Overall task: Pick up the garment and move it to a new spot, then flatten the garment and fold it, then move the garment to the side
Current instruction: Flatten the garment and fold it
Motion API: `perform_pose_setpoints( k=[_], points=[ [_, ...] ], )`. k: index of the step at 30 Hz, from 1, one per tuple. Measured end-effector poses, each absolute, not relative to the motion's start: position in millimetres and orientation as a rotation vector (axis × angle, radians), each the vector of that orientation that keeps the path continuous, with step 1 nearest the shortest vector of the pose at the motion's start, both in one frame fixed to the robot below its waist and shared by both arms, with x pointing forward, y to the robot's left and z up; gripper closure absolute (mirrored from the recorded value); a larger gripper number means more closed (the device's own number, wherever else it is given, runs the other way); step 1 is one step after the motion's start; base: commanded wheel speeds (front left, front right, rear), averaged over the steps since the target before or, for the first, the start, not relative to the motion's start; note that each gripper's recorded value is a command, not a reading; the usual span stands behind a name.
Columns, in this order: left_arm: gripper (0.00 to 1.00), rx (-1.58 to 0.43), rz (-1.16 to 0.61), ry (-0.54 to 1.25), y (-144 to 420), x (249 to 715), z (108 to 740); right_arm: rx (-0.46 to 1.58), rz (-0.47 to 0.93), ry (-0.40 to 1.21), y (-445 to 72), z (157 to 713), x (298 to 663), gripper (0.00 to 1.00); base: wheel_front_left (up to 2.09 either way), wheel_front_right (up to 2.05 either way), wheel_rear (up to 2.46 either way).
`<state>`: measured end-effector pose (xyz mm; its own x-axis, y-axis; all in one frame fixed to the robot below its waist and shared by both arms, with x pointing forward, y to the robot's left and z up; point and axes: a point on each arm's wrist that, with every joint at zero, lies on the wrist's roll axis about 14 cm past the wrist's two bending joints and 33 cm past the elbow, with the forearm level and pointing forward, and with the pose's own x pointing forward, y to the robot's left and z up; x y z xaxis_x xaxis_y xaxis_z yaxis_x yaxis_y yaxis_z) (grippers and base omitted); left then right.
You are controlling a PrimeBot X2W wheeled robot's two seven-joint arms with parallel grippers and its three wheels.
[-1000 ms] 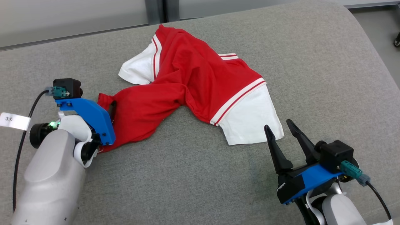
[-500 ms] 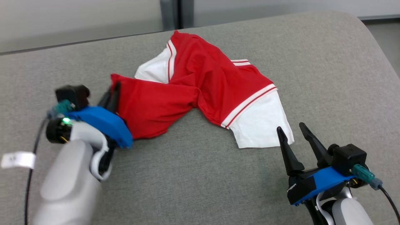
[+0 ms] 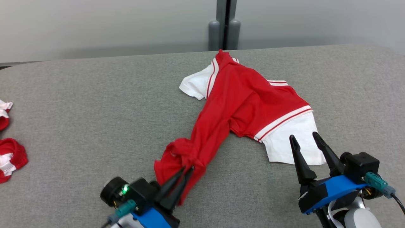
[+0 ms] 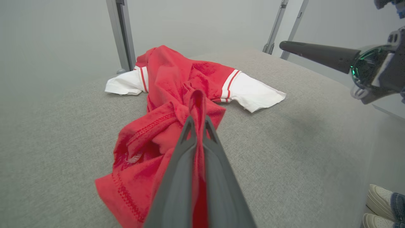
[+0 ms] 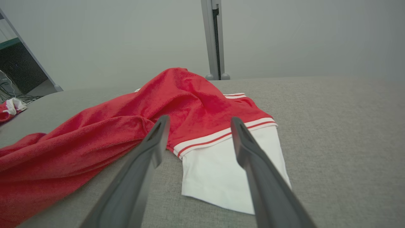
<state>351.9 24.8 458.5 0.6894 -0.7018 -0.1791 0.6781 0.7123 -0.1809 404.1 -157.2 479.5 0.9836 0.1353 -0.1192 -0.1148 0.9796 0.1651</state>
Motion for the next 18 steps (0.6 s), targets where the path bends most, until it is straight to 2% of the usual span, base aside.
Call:
perform_pose_setpoints(
  k=[3,4,5,6,7,12,14,18],
  points=[
    [1.0,-0.08,-0.811,0.285,20.9,329.4,450.1,0.16,0.143,0.131,-151.5,480.9,404.0,0.0,0.0,0.0,0.0],
    [0.92,-0.067,-0.822,0.311,20.5,321.7,444.3,0.161,0.145,0.13,-150.7,481.3,404.0,0.0,0.0,0.0,0.0],
    [0.58,-0.068,-0.823,0.334,20.9,316.8,439.9,0.161,0.147,0.129,-150.0,481.9,404.1,0.0,0.0,0.0,0.0],
    [0.58,-0.07,-0.828,0.36,20.1,312.1,435.6,0.162,0.149,0.128,-149.4,482.4,404.2,0.0,0.0,0.0,0.0],
    [0.0,-0.064,-0.835,0.383,19.7,307.9,431.4,0.163,0.149,0.127,-149.5,482.8,404.2,0.0,0.0,0.0,0.0],
    [0.0,-0.118,-0.824,0.511,23.5,290.9,416.4,0.163,0.145,0.132,-150.9,481.9,402.8,0.0,0.0,0.0,0.0],
    [0.0,-0.137,-0.767,0.543,34.6,294.4,414.8,0.163,0.139,0.135,-152.8,481.1,401.4,0.0,0.0,0.0,0.0],
    [0.0,-0.172,-0.601,0.494,64.6,322.1,431.5,0.162,0.127,0.134,-157.0,481.3,401.0,0.0,0.0,0.0,0.0]
  ],
)
